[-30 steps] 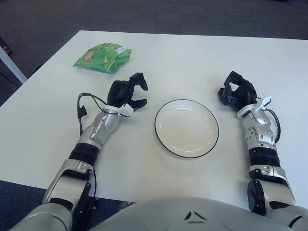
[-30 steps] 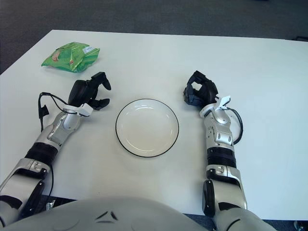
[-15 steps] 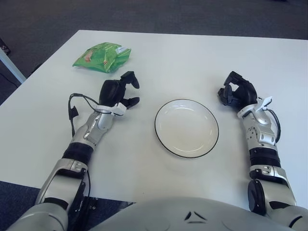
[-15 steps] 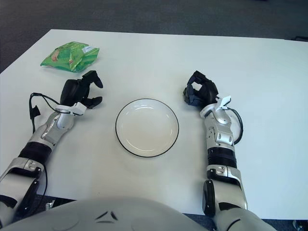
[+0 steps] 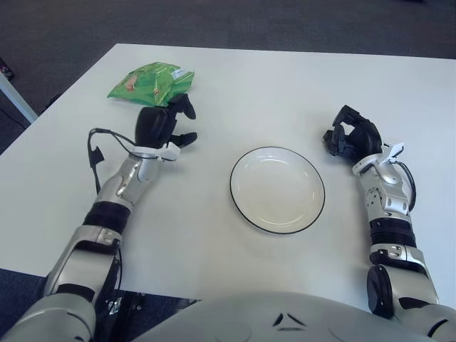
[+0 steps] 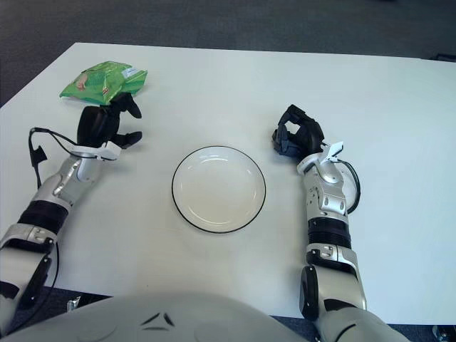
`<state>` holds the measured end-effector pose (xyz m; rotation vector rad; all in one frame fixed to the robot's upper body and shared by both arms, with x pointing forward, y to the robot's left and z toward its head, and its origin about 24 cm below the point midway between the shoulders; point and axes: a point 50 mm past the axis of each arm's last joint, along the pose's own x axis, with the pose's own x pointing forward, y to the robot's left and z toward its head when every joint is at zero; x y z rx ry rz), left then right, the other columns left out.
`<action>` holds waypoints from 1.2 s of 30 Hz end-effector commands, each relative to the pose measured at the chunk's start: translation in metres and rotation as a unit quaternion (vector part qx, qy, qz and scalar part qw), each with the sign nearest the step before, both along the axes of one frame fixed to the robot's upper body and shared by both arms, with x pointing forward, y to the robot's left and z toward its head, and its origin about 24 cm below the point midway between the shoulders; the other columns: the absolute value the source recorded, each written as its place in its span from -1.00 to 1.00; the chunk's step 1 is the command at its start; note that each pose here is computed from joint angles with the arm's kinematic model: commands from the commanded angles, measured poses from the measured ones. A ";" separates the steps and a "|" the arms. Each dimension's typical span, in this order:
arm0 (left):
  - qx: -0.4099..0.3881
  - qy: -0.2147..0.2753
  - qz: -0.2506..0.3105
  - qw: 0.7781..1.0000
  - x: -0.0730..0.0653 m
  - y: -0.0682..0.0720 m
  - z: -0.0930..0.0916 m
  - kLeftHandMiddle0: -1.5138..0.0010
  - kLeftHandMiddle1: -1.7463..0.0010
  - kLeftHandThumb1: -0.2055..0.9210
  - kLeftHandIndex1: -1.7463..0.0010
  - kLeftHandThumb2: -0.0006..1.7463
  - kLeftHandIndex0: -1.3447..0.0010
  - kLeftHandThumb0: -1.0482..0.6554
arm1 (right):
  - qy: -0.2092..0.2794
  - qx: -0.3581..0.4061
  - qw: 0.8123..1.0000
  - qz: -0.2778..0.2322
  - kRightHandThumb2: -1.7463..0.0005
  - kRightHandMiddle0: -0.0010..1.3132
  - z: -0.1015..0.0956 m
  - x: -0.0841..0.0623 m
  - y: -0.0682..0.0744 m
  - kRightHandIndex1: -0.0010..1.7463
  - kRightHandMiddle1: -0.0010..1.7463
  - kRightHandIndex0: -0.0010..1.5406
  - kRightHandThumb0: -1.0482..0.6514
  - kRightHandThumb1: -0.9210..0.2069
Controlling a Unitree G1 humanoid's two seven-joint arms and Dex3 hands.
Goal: Put the snack into the plate.
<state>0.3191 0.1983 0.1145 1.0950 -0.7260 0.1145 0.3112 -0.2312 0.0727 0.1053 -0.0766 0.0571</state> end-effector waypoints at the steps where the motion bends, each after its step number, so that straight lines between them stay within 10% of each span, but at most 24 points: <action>1: 0.032 -0.023 0.036 0.999 0.007 0.015 0.015 -0.61 -1.00 0.09 -1.00 0.38 0.19 -0.30 | 0.064 0.011 0.998 -0.014 -0.50 -0.07 -0.027 -0.009 -0.003 1.00 1.00 0.69 -0.33 0.06; 21: 0.080 -0.009 0.061 0.995 0.025 0.028 0.069 0.69 -0.66 0.97 -1.00 -0.38 0.69 -0.19 | 0.056 0.005 0.998 0.002 -0.47 -0.10 -0.028 -0.009 0.005 1.00 1.00 0.72 -0.32 0.02; 36: 0.173 0.010 0.090 0.981 0.048 0.040 0.098 0.98 0.01 0.48 -0.12 -0.07 1.00 -0.54 | 0.058 0.010 0.998 0.000 -0.52 -0.06 -0.027 -0.009 0.006 1.00 1.00 0.70 -0.33 0.08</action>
